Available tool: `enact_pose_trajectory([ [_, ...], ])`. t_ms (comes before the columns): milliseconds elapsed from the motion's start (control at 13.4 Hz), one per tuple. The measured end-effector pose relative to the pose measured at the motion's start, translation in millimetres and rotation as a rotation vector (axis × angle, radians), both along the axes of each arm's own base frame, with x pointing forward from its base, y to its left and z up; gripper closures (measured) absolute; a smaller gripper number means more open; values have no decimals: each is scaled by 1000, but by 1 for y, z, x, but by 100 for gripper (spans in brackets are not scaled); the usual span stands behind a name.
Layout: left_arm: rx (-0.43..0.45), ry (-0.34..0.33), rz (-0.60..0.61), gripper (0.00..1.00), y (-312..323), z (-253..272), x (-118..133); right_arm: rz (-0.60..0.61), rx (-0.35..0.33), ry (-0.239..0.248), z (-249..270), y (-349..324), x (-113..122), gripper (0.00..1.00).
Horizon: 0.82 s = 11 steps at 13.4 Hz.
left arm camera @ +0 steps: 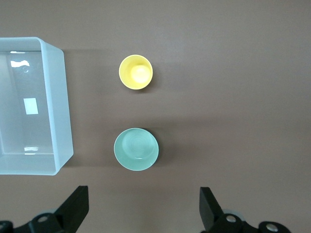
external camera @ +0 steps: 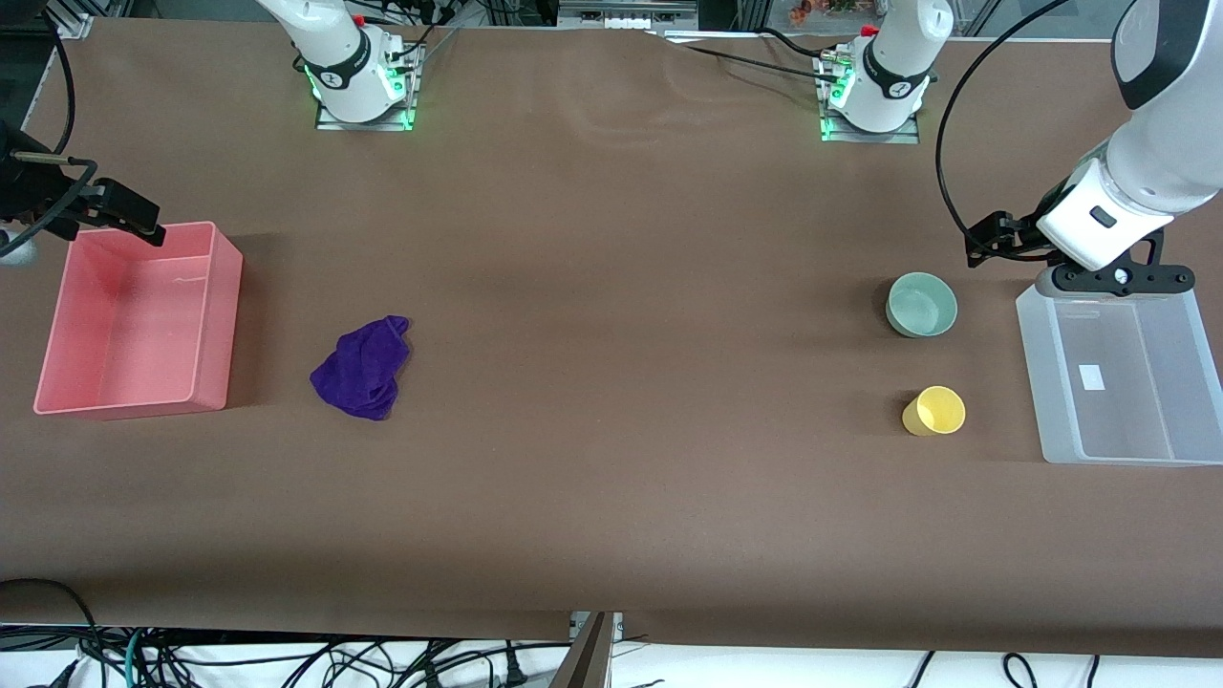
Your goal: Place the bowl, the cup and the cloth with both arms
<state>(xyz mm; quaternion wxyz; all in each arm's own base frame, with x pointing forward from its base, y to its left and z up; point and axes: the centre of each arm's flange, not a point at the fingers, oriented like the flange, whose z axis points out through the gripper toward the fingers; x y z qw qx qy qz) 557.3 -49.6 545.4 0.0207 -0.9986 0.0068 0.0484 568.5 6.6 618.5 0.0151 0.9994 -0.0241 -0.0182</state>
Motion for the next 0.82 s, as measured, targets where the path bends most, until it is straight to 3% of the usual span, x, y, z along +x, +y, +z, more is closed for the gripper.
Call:
enact_pose_trajectory([
  [820, -1, 11, -8, 0, 7, -4, 1, 0, 0, 0, 0, 0, 0, 0],
])
